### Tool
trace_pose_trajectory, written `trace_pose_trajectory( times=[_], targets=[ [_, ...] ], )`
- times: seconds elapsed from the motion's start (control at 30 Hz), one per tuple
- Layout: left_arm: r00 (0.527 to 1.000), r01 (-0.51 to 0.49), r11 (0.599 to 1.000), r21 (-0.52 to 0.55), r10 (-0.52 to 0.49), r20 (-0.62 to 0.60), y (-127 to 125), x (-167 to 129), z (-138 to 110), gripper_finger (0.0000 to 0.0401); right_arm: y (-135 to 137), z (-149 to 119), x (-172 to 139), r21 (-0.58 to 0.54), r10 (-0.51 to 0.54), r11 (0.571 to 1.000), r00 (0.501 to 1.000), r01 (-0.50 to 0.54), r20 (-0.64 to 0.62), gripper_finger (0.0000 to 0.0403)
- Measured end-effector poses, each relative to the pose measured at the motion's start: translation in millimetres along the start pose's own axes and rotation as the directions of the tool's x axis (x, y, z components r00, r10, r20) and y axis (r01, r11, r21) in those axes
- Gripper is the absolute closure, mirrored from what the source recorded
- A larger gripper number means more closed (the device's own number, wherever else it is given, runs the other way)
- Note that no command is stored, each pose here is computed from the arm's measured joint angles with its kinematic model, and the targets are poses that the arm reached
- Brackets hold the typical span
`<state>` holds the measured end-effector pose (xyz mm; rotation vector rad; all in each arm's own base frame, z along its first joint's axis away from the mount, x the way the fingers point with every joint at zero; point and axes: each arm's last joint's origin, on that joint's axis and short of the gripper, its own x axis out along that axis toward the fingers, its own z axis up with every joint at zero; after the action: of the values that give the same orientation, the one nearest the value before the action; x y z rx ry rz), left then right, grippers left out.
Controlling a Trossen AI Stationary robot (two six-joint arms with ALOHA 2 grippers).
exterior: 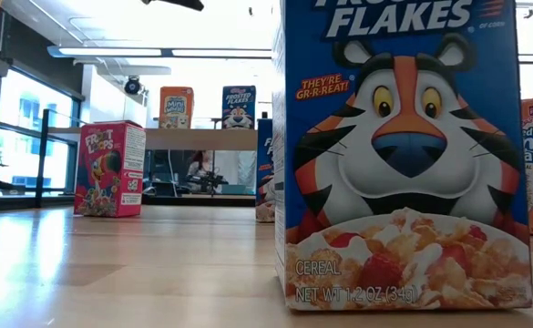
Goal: Stack cereal on shelf
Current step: Put the bottom right red cereal box on the the shelf
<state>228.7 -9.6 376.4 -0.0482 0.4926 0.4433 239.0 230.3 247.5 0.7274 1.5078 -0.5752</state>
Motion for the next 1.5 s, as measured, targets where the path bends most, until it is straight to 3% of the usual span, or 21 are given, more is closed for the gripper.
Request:
trace_pose_trajectory(
  times=[0.13,0.5,0.77,0.97,1.27,1.5],
  targets=[
    [1.0,0.0,1.0,0.002,0.0,-0.001,0.2,0.1,0.0,0.0174,2.8,6.2,-15.1,-0.021,0.011,1.0,0.999,-0.01,0.036,0.0258],
    [0.998,0.067,0.988,0.137,-0.067,-0.007,-10.1,-4.9,-2.5,0.0174,-0.4,32.2,-52.3,-0.121,-0.016,0.992,0.995,0.028,0.097,0.0258],
    [0.994,0.108,0.942,0.316,-0.111,-0.008,-20.2,-10.7,-5.1,0.0174,-0.9,64.2,-76.3,-0.268,0.031,0.963,0.984,0.018,0.176,0.0258],
    [0.99,0.133,0.924,0.359,-0.141,-0.005,-24.5,-13.2,-5.5,0.0174,-5.8,93.3,-92.1,-0.373,0.044,0.926,0.965,0.059,0.26,0.0258],
    [0.957,0.273,0.9,0.338,-0.29,-0.003,-32.8,-10.5,-2.5,0.0174,-18.0,141.2,-113.2,-0.503,0.072,0.854,0.929,0.13,0.363,0.0258],
    [0.954,0.275,0.904,0.328,-0.3,0.028,-43.5,3.2,0.9,0.0174,-20.9,168.3,-123.1,-0.619,0.148,0.767,0.893,0.168,0.425,0.0258]
  ],
)
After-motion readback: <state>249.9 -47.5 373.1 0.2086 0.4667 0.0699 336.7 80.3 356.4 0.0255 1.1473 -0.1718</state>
